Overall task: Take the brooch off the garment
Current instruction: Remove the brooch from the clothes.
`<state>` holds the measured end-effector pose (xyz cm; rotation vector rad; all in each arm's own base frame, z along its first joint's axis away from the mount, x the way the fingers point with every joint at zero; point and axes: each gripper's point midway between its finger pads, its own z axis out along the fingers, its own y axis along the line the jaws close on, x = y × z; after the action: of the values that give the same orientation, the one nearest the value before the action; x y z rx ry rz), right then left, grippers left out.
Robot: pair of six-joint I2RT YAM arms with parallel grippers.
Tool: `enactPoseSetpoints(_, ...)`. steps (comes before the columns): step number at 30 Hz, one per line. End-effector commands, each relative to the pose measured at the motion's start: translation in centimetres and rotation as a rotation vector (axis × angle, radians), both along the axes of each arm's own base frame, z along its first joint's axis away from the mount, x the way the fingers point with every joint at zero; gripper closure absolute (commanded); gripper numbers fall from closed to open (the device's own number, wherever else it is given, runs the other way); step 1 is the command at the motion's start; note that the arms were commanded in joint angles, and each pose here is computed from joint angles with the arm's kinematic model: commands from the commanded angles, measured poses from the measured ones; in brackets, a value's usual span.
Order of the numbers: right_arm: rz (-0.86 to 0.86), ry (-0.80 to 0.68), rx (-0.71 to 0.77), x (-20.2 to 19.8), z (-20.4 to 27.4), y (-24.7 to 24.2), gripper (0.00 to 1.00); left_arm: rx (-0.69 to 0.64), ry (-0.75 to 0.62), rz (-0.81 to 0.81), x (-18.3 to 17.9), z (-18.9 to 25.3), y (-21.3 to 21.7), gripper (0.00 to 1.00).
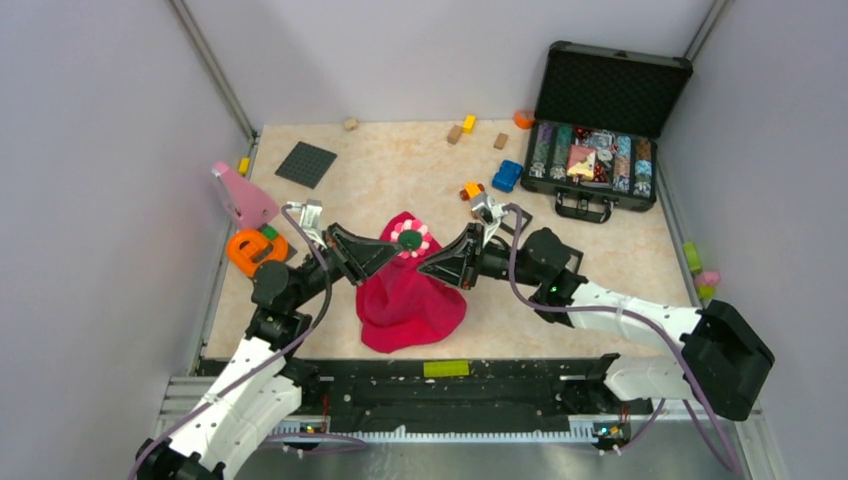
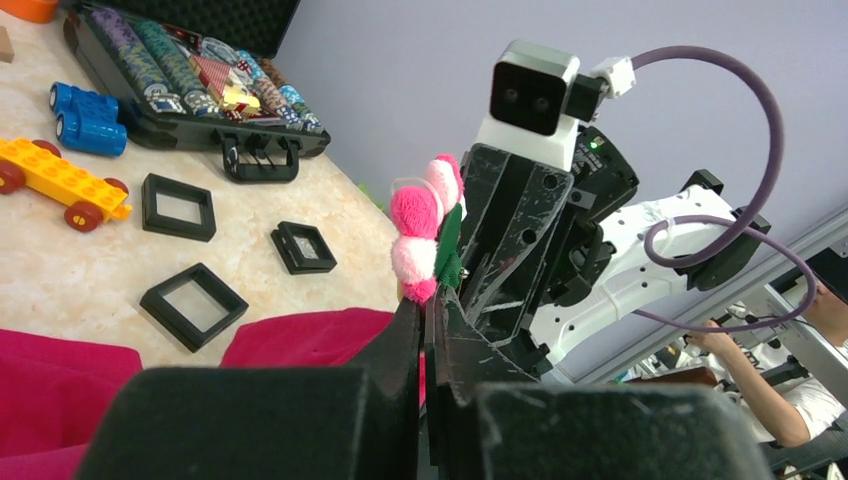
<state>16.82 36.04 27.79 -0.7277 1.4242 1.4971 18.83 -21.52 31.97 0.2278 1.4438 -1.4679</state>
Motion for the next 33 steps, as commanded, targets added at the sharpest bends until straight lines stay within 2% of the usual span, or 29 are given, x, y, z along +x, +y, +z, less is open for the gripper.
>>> enactPoseSetpoints(1,-0.021,-0.086,0.122,-0.5,5.3,-0.6,1.00,-0.014,-0.056,0.006,-0.2,0.6,0.1,1.00)
enactPoseSetpoints(6,-0.066,-0.070,0.131,0.2,5.3,-1.1,1.00,-0.014,-0.026,0.008,0.0,0.0,0.1,1.00)
enactPoseSetpoints(10,-0.104,-0.025,0.001,1.7,2.5,-0.8,0.74,-0.007,0.067,0.046,0.9,-1.5,0.3,1.00)
enactPoseSetpoints(12,-0.120,0.028,-0.031,2.5,0.5,-1.2,0.54,0.008,0.137,0.086,1.8,-3.1,0.5,1.00)
enactPoseSetpoints(14,-0.119,0.069,-0.027,2.9,-0.8,-2.0,0.48,0.005,0.174,0.102,2.2,-4.5,0.6,1.00)
enactPoseSetpoints(22,-0.064,0.100,-0.099,2.0,-5.6,-2.9,0.35,-0.010,0.249,0.134,3.4,-10.0,0.5,1.00)
enactPoseSetpoints(28,-0.158,0.181,-0.209,2.8,-11.4,-4.0,0.30,0.033,0.295,0.119,3.5,-14.0,-0.2,1.00)
enactPoseSetpoints(33,-0.154,0.235,-0.201,3.1,-12.8,-3.5,0.28,0.001,0.274,0.044,2.2,-14.3,-0.9,1.00)
